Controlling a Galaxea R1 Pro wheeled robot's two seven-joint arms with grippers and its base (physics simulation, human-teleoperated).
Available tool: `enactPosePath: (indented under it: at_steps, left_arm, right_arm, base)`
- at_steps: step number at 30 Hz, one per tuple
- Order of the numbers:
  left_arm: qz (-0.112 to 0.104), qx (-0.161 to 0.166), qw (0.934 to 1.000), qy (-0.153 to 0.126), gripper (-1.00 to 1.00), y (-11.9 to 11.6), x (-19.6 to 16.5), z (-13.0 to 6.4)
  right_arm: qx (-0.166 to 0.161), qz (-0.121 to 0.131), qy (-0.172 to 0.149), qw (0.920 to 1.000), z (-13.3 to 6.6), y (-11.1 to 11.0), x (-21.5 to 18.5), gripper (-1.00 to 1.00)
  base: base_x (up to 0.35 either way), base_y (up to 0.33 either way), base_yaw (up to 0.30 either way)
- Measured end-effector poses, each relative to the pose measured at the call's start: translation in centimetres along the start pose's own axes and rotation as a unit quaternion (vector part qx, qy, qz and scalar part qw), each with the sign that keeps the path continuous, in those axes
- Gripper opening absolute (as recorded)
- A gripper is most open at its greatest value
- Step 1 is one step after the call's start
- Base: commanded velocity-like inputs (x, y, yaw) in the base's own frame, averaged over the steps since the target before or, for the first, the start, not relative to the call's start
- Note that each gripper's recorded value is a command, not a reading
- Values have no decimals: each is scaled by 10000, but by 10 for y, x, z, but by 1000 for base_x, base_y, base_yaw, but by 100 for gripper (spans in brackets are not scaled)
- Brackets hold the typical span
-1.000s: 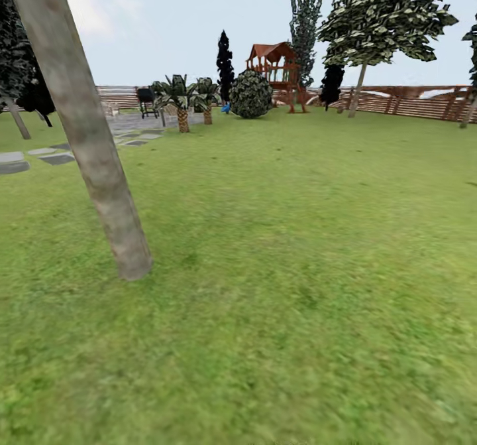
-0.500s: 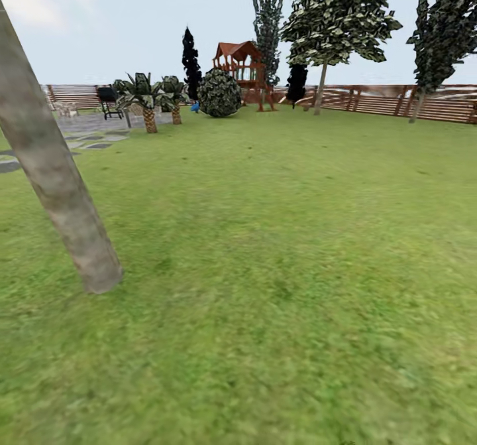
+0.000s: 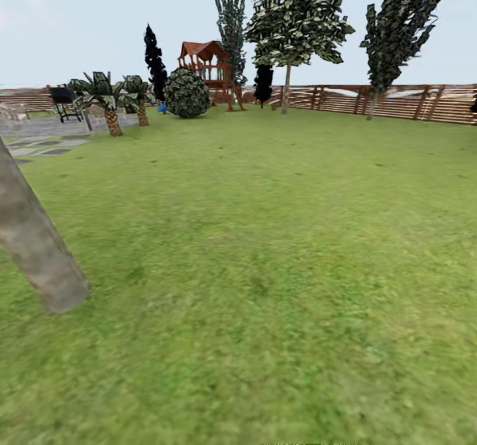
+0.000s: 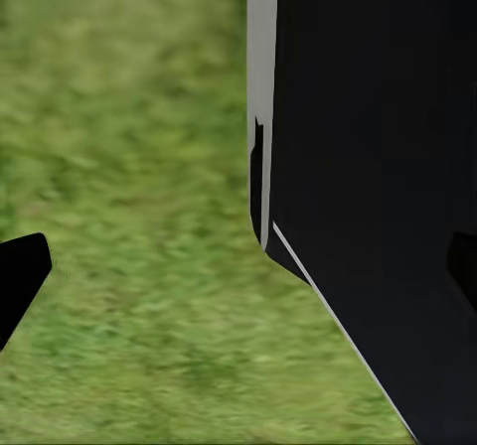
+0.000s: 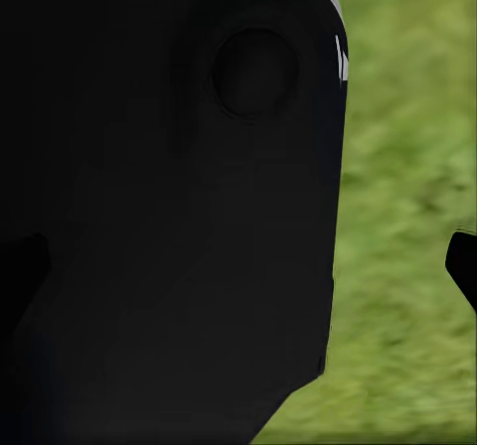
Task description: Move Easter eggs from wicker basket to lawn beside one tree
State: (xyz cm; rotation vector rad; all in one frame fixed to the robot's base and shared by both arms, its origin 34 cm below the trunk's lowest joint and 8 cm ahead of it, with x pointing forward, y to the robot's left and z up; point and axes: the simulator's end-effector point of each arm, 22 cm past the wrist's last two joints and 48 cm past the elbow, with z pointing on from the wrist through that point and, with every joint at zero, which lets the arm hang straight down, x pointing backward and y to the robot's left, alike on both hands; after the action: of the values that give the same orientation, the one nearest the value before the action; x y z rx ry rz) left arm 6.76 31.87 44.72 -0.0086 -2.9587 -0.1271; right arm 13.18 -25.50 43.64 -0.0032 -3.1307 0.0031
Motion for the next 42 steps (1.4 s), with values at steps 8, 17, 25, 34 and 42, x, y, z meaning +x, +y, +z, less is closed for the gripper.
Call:
enactPosePath:
  at_steps: [8,17,25,34,42]
  left_arm:
    - [0,0,10000,0,100,0,0,0]
    - [-1,0,10000,0,100,0,0,0]
    - [0,0,10000,1,100,0,0,0]
    - [-1,0,10000,1,100,0,0,0]
    - [0,0,10000,1,100,0,0,0]
  right_arm:
    - [0,0,0,10000,0,0,0,100]
    - [-4,-3,0,10000,0,1,0,100]
    - [5,4,16,10000,0,0,0,100]
    - [-20,-41,0,10000,0,3,0,100]
    - [13,5,-14,10000,0,-1,-1,100]
  base:
    - [0,0,-294]
    - [0,0,-232]
    - [0,0,-12]
    - [0,0,0]
    - [0,0,0]
